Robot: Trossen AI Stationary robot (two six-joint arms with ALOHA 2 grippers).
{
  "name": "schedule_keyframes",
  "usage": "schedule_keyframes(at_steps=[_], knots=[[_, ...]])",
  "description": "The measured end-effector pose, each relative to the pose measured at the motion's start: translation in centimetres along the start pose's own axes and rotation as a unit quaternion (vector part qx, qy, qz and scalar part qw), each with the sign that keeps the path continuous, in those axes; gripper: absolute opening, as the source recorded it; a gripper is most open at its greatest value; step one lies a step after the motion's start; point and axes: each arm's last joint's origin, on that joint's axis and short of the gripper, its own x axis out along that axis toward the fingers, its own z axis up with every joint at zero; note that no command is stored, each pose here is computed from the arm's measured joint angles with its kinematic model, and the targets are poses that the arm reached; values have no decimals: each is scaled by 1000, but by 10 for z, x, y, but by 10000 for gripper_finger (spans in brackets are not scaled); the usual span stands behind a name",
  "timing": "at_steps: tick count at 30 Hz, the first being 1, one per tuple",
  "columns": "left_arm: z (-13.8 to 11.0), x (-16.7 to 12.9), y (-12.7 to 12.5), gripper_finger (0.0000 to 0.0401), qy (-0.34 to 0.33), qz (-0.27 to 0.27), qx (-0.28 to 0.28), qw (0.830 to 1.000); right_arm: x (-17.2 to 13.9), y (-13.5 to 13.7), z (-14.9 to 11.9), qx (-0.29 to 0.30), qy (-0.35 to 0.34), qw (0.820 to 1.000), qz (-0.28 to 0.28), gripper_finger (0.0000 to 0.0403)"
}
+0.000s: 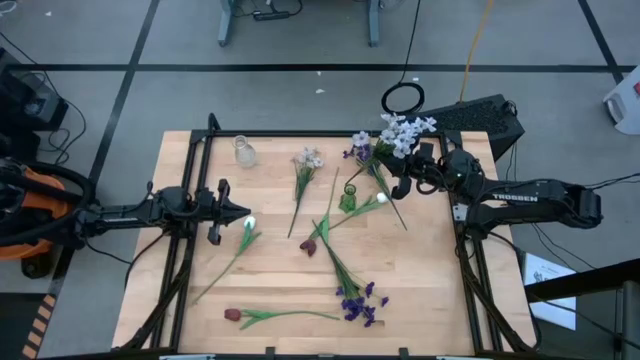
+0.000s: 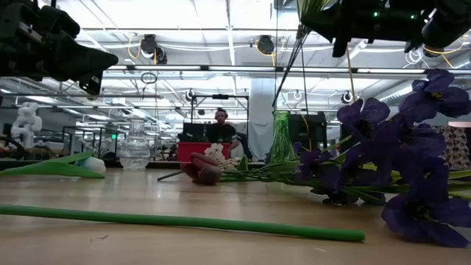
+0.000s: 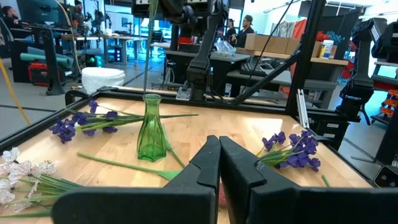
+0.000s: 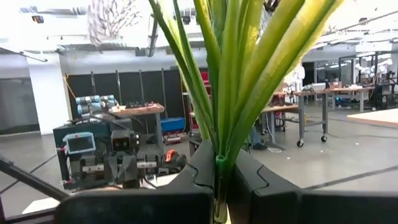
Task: Sort flowers into vase by color
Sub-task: Put the bottom white flowers into the green vase
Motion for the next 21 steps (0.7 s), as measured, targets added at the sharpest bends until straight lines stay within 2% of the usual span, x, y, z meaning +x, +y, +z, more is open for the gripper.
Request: schedule_keyframes(at_steps=[7, 11, 21], knots=[[0, 0, 0, 13, 0, 0, 0, 1000, -1, 0, 0, 3, 41, 999, -4, 6], [0, 0, 0, 13, 0, 0, 0, 1000, 0, 0, 0, 11, 43, 999, -4, 6], [0, 0, 0, 13, 0, 0, 0, 1000, 8, 1, -19, 27, 89, 996, -3, 6]])
